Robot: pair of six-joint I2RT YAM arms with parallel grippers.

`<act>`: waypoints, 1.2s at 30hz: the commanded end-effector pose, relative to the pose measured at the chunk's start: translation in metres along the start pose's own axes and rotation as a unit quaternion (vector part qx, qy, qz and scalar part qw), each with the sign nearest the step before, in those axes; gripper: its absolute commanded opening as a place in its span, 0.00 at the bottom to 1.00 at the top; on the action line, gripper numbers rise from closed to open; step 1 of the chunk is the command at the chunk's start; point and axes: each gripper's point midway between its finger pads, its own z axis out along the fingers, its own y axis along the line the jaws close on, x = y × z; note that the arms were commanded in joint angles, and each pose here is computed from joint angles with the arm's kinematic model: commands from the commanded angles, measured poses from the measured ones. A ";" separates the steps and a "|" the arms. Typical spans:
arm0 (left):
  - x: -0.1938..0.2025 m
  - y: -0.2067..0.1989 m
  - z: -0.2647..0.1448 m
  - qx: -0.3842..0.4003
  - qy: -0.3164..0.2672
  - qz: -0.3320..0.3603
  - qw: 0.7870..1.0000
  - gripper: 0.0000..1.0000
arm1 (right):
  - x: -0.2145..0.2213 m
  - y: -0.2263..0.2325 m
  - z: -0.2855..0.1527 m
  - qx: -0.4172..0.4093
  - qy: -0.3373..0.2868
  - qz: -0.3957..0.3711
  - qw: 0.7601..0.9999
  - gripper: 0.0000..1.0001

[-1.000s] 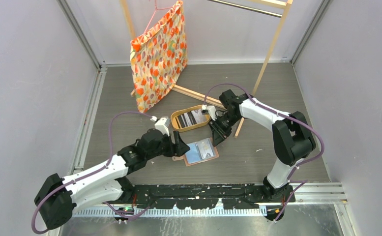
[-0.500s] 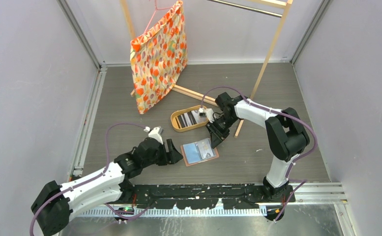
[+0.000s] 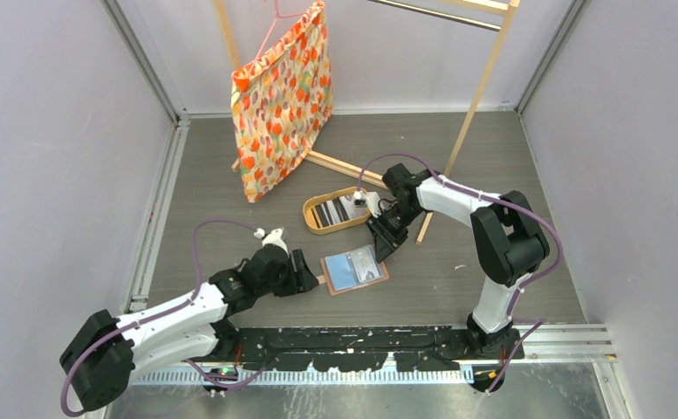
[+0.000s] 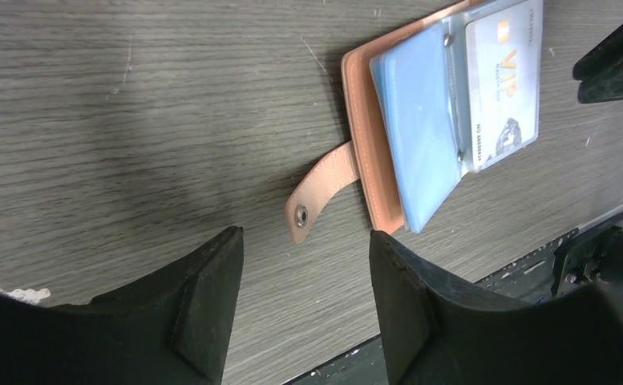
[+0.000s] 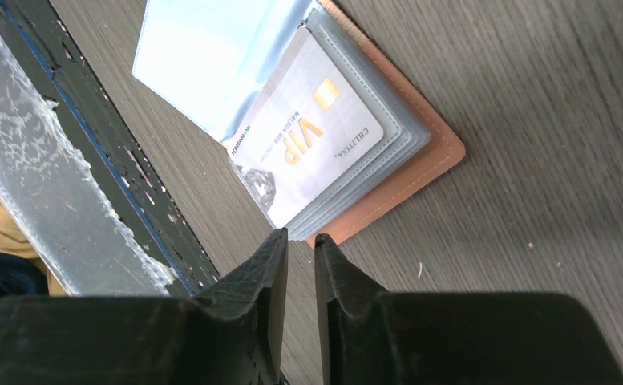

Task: Put the credit cards into the card holder
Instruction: Close the card holder at the center of the board.

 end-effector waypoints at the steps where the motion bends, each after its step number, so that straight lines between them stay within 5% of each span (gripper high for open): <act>1: -0.023 -0.008 -0.012 0.000 -0.041 0.002 0.999 0.60 | -0.005 0.000 0.000 0.002 -0.005 -0.006 1.000 0.24; 11: -0.017 -0.015 0.001 0.026 -0.033 -0.020 0.999 0.58 | -0.004 0.001 0.000 0.002 -0.004 -0.007 1.000 0.24; 18: -0.017 -0.023 0.017 0.035 -0.026 -0.028 0.999 0.42 | -0.005 0.001 0.000 0.002 -0.004 -0.008 1.000 0.24; 25: -0.022 -0.031 0.012 0.052 -0.033 -0.026 0.998 0.02 | -0.006 0.002 -0.002 0.002 -0.007 -0.011 1.000 0.24; 36: -0.032 -0.026 -0.026 0.054 -0.046 -0.023 0.997 0.00 | -0.011 -0.004 -0.005 0.028 -0.025 -0.002 0.999 0.24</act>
